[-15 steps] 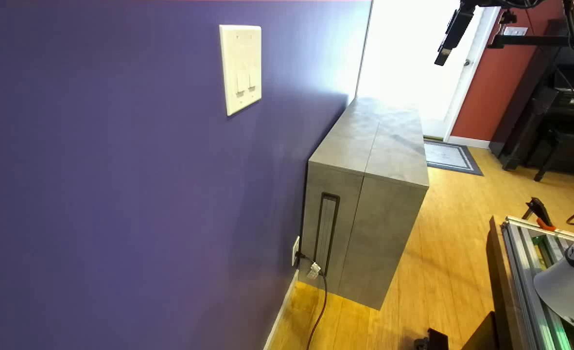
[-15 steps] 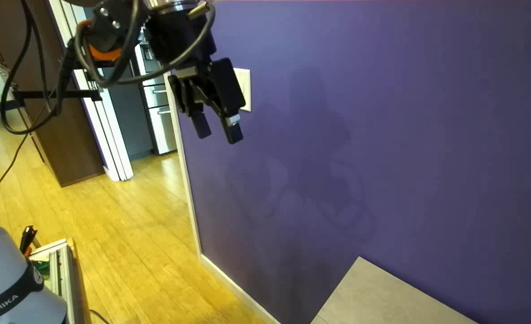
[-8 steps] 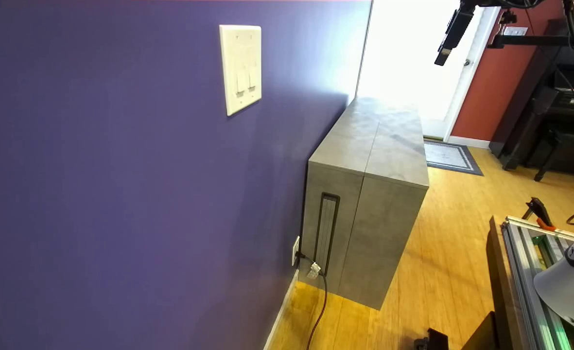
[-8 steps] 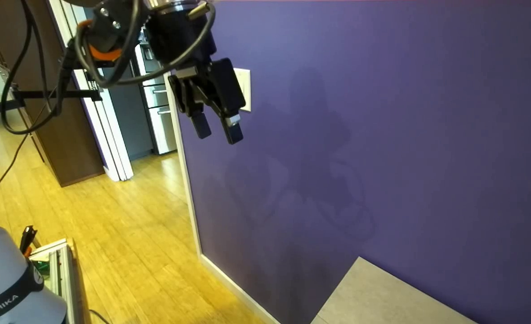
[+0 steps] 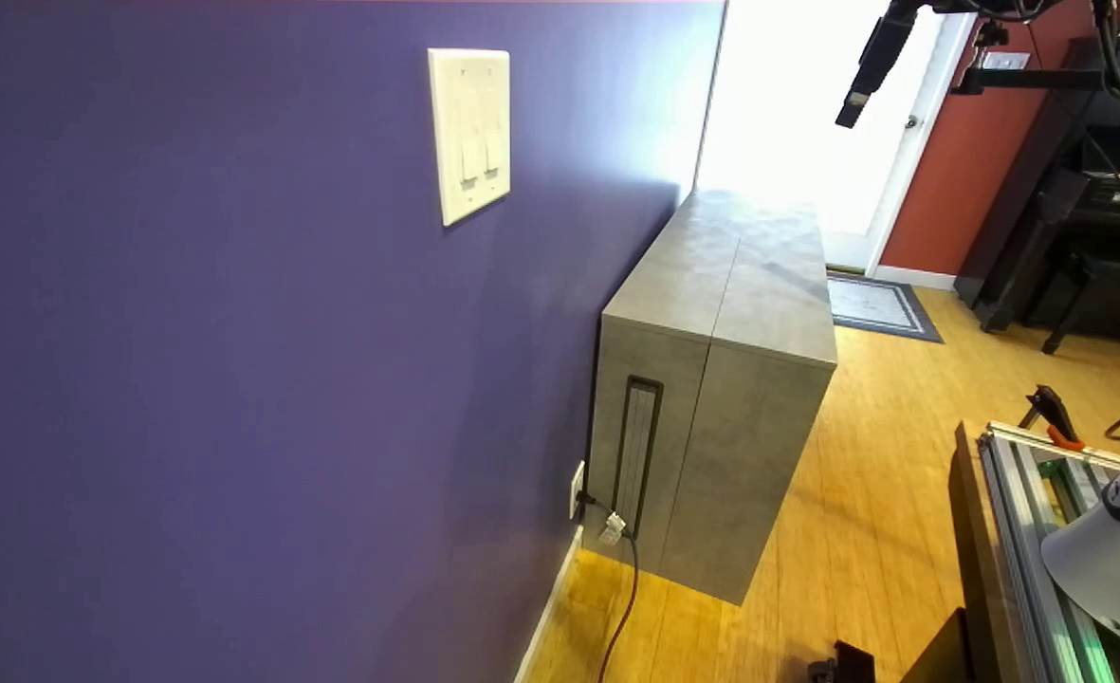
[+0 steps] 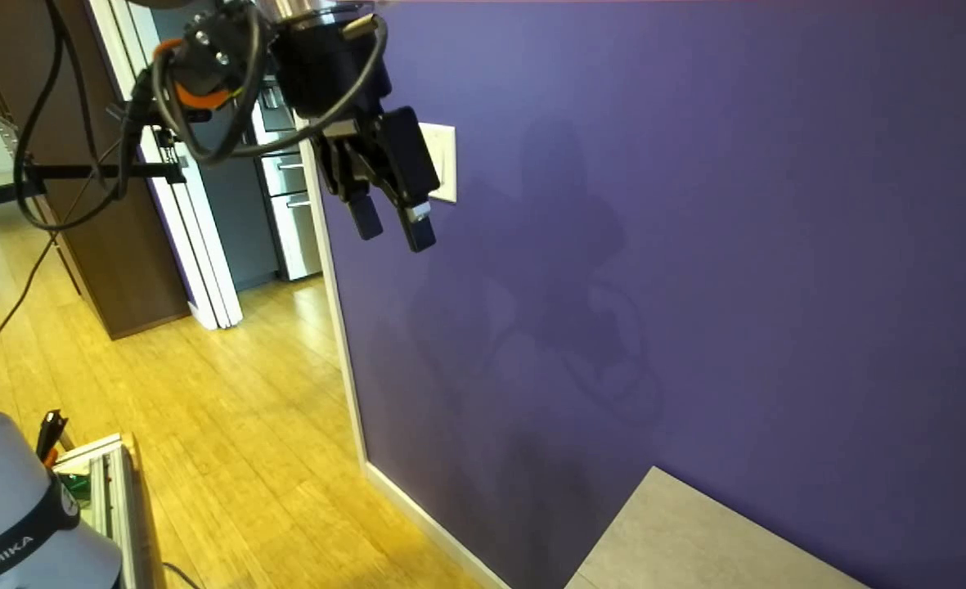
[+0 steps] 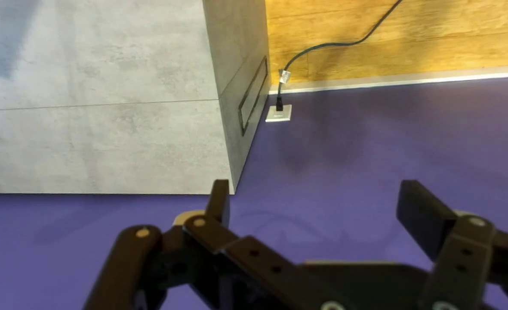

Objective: Switch on the light by pressing the right wall switch button

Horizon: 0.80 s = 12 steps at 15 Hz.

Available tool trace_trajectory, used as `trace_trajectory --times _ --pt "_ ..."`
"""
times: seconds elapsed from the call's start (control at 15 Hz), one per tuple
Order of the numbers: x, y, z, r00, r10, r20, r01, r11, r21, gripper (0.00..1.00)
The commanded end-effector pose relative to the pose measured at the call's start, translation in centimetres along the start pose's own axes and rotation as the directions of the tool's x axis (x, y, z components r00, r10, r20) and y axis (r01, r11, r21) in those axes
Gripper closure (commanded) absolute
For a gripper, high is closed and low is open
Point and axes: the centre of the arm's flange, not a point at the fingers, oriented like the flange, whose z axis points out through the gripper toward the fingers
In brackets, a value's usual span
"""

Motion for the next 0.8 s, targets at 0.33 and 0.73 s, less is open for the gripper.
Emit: trace_trajectory --times 0.33,0.73 --pt "7.0 -13.2 -1.8 0.998 0.006 -0.061 0.007 0.977 0.211 0.0" --pt "10.3 -17.8 -1.6 0.987 -0.033 -0.154 0.081 0.946 0.312 0.32"
